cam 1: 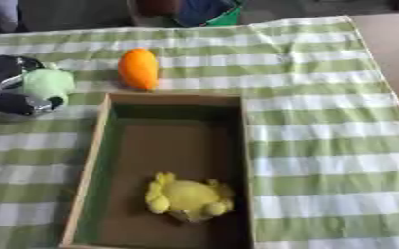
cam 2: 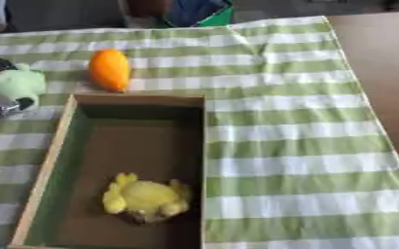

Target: Pick up objects on the table and place them in the box.

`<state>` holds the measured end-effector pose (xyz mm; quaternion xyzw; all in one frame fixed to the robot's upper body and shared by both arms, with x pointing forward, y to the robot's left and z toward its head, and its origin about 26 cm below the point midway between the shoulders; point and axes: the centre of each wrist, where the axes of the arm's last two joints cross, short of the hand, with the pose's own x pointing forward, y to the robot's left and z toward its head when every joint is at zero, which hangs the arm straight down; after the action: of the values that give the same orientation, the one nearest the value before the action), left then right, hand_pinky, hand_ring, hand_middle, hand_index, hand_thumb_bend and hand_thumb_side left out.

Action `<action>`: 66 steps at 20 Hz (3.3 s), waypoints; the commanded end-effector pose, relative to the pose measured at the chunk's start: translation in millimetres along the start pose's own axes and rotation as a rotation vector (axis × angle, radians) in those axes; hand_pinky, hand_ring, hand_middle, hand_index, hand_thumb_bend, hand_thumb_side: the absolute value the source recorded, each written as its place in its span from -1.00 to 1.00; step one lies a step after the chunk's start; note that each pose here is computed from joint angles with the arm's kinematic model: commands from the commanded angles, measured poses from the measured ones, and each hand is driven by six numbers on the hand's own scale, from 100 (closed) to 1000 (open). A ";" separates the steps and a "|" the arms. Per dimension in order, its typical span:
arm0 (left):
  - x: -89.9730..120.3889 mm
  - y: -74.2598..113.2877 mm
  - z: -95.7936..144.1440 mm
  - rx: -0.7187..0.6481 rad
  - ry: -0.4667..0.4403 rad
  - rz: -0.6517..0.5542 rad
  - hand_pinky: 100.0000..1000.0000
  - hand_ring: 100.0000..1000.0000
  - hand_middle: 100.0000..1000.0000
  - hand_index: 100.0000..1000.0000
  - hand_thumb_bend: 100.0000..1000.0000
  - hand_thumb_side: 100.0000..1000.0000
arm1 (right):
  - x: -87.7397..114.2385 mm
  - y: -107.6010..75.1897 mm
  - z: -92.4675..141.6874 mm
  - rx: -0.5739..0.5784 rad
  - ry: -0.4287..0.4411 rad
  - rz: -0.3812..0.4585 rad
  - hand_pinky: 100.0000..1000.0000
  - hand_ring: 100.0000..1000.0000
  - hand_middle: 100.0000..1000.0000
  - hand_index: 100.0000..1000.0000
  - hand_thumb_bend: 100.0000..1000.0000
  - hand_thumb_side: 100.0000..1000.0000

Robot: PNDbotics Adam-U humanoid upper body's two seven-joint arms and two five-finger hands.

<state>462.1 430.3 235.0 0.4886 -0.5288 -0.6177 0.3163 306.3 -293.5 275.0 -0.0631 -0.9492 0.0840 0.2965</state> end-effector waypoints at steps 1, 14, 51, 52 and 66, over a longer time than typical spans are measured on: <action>-8.3 16.9 4.4 0.045 -0.007 0.008 0.09 0.53 0.42 0.39 -1.00 0.25 | 7.4 -3.6 -2.9 -0.005 -0.021 0.013 0.43 0.45 0.13 0.71 -1.00 0.73; -0.8 51.1 1.3 0.178 -0.074 0.149 -0.02 0.44 0.30 0.09 -1.00 -0.68 | 4.2 -5.3 2.5 -0.030 0.012 0.019 0.42 0.45 0.13 0.71 -1.00 0.73; 179.2 82.1 -51.7 0.217 -0.605 0.150 -0.30 0.11 0.00 0.08 -1.00 -0.68 | 4.7 -4.8 1.4 -0.103 -0.005 -0.002 0.41 0.45 0.14 0.69 -1.00 0.73; 182.1 76.7 -53.3 0.194 -0.611 0.149 -0.30 0.11 0.00 0.08 -1.00 -0.68 | 4.6 -4.6 1.3 -0.102 -0.006 -0.002 0.41 0.45 0.14 0.69 -1.00 0.73; 207.6 39.9 -70.1 0.028 -0.660 0.075 -0.34 0.10 0.00 0.17 -1.00 -0.68 | 3.3 -3.9 3.1 -0.100 0.006 0.001 0.41 0.44 0.13 0.68 -1.00 0.72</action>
<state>454.7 210.8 223.6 0.2451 -0.6463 -0.7071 0.1495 305.7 -297.2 266.5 -0.0750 -0.9472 0.0291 0.3103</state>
